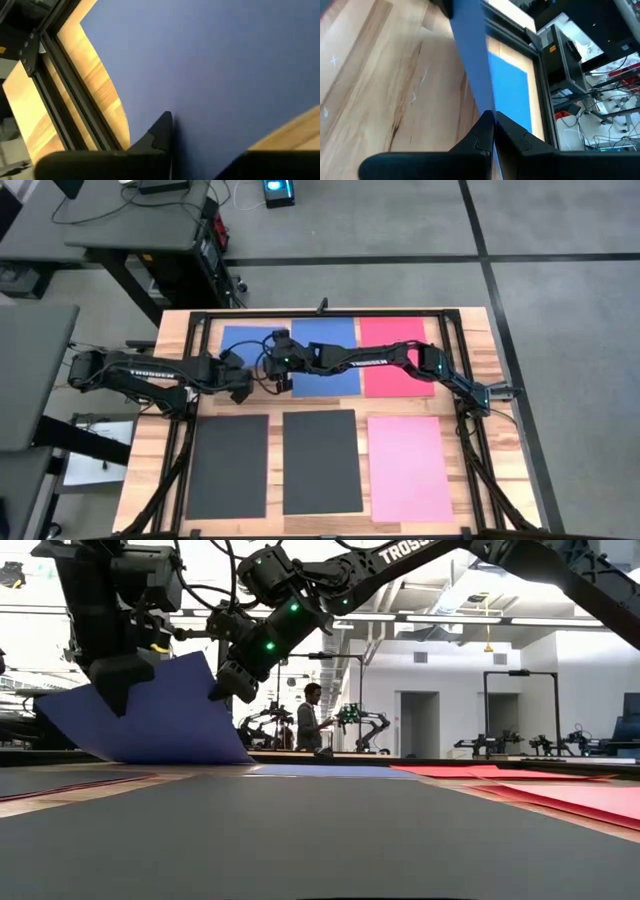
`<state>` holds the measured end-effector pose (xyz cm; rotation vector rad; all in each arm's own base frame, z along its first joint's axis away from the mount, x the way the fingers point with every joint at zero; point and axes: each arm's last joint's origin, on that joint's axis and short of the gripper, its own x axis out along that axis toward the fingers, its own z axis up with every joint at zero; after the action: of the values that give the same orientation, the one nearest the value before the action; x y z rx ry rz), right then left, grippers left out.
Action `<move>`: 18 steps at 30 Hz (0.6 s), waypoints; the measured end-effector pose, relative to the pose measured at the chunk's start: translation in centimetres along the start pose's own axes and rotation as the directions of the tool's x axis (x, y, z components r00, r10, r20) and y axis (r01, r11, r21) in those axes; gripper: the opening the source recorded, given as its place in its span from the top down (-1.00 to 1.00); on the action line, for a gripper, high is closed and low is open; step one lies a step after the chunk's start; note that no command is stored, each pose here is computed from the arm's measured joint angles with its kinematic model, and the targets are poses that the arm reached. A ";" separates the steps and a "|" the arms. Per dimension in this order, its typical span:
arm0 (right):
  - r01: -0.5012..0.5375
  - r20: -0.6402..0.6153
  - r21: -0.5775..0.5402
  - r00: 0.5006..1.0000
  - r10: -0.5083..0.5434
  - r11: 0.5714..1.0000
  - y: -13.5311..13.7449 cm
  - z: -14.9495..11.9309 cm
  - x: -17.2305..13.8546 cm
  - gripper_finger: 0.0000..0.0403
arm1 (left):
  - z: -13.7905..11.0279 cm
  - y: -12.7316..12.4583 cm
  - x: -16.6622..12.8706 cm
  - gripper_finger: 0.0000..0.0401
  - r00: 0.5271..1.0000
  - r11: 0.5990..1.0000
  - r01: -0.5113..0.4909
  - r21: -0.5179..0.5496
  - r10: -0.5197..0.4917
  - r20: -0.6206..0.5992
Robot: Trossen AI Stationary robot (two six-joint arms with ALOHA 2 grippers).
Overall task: Organize paper
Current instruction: Stack the blue paper on top of the blue paper
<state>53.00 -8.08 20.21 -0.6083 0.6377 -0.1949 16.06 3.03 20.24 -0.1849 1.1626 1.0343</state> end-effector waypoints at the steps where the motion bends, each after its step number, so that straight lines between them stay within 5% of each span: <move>1: 0.002 0.004 0.001 1.000 -0.002 1.000 -0.2 0.3 -0.4 1.00 | 0.1 0.0 -0.2 0.97 1.000 1.000 0.004 -0.009 -0.004 0.005; 18: 0.009 0.087 0.011 0.996 -0.009 1.000 -2.4 6.2 -9.5 1.00 | 2.4 1.1 -9.2 1.00 0.982 1.000 0.025 0.008 -0.026 0.189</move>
<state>49.27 -3.74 30.31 -0.6066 0.5498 -0.1791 16.71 -0.20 29.24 -0.0944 0.9880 1.0036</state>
